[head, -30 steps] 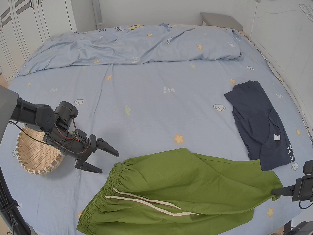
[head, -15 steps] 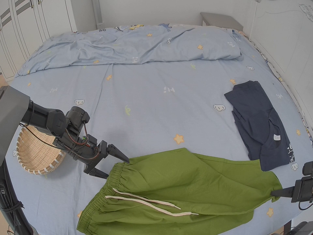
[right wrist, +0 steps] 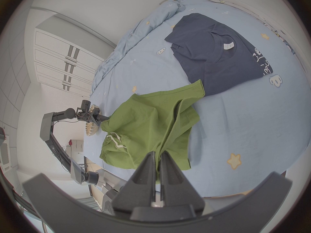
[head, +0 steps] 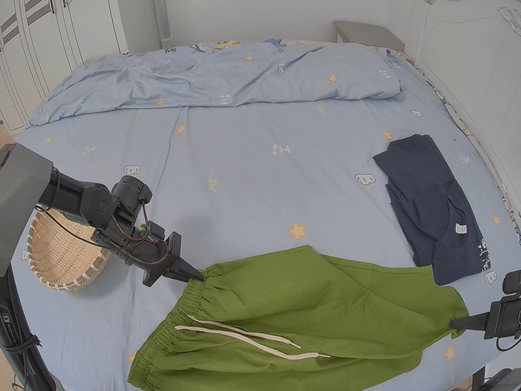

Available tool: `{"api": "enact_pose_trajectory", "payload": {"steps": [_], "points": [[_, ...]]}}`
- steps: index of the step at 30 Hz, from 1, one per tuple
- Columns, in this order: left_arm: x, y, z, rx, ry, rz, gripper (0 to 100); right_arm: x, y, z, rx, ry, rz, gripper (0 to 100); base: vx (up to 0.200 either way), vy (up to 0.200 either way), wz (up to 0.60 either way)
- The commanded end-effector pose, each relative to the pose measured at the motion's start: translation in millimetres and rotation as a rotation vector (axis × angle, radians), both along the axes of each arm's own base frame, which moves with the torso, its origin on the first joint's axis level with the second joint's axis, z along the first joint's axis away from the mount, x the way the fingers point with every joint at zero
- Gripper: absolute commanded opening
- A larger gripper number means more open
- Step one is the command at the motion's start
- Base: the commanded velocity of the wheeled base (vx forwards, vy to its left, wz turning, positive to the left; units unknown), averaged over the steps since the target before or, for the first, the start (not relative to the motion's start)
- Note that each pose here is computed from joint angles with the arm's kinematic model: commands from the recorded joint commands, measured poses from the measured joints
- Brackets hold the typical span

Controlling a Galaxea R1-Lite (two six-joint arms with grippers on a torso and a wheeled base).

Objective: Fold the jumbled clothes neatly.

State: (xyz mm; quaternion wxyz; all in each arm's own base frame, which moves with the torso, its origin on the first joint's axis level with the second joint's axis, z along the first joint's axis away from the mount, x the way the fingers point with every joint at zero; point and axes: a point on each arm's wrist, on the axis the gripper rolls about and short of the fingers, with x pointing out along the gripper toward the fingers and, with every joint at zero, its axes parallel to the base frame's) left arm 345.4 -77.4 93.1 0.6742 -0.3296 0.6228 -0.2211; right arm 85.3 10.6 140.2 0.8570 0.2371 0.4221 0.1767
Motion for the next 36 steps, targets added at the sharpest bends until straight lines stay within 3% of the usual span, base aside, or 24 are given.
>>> {"api": "enact_pose_trajectory", "payload": {"steps": [1, 7, 9, 13, 26, 36], "points": [[1, 2, 0, 0.001, 0.001, 0.005, 0, 0, 0, 0, 0.001, 0.003, 0.002, 0, 0.000, 0.000, 0.00], [8, 21, 16, -0.009, -0.056, 0.065, 0, 4, 1, 7, -0.002, -0.026, 0.010, 0, 0.000, 0.000, 0.00], [8, 32, 38, -0.018, -0.127, 0.095, 0, 9, 2, 16, -0.004, -0.075, 0.016, 0, 0.000, 0.000, 0.00], [10, 47, 54, -0.025, -0.188, 0.136, 0, 26, 3, 25, -0.003, -0.101, 0.022, 0, 0.000, 0.000, 0.00], [14, 65, 87, -0.043, -0.430, 0.184, 0, 122, 21, 39, 0.007, -0.218, 0.103, 0, 0.000, 0.000, 0.00], [23, 106, 97, -0.024, -0.580, 0.287, 0, 204, 33, 30, 0.018, -0.329, 0.124, 0, 0.000, 0.000, 0.00]]}}
